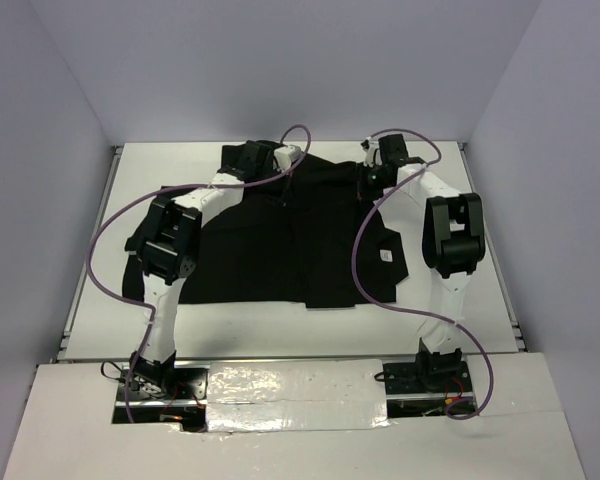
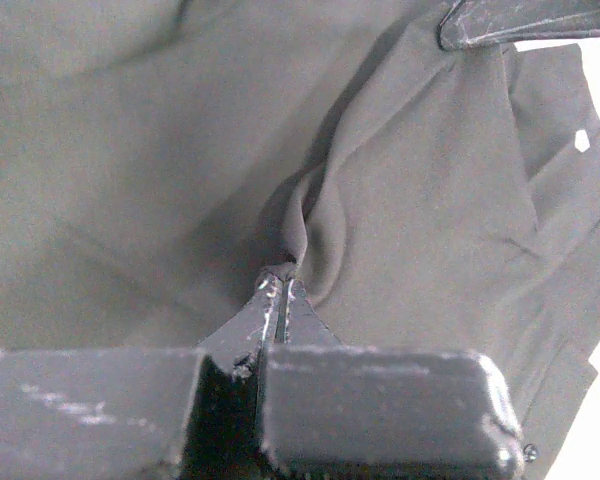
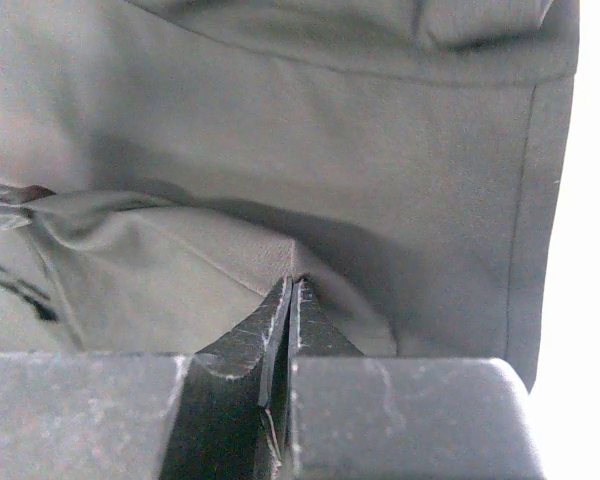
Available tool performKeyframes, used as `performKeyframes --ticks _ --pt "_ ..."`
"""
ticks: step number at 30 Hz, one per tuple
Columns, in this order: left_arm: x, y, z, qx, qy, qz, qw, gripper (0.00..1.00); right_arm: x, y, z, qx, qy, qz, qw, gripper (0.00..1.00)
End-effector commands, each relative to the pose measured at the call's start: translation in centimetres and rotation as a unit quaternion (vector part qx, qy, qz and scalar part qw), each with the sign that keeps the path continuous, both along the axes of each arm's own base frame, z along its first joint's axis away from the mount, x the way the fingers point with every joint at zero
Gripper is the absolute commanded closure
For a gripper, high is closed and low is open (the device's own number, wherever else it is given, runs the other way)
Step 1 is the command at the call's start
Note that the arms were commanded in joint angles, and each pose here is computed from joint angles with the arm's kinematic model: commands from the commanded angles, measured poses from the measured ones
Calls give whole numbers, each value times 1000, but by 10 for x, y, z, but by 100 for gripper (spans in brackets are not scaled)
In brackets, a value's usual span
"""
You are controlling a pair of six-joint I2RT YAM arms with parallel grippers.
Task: Fold and stack the long sleeve shirts
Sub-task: Fold the shirt
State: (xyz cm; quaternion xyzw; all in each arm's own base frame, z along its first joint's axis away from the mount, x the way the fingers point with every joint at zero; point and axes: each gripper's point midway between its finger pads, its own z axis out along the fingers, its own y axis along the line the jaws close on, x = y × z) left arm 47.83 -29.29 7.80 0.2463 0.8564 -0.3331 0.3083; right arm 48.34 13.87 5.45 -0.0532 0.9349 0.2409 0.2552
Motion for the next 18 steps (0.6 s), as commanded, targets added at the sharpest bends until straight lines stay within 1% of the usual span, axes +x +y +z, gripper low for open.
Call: performKeyframes --ticks 1,3,8,12,15,16,18 --pt "13 -14 67 -44 -70 -22 996 100 22 3 80 10 -99 2 995 100" --pt "14 -16 71 -48 -73 -26 996 100 29 5 88 11 -107 5 994 100" --pt "4 -13 57 -43 -52 -24 997 100 20 3 66 7 -76 5 997 100" --pt "-2 -10 50 -36 -49 -28 998 100 15 3 61 7 -75 7 997 100" --pt "-5 -8 55 -34 -60 -44 997 100 12 1 67 3 -84 13 996 100" --pt "-10 -7 59 -40 -64 -53 996 100 10 0 77 3 -97 17 995 100" --pt "-15 -7 67 -44 -85 -71 993 100 4 -1 81 2 -106 23 994 100"
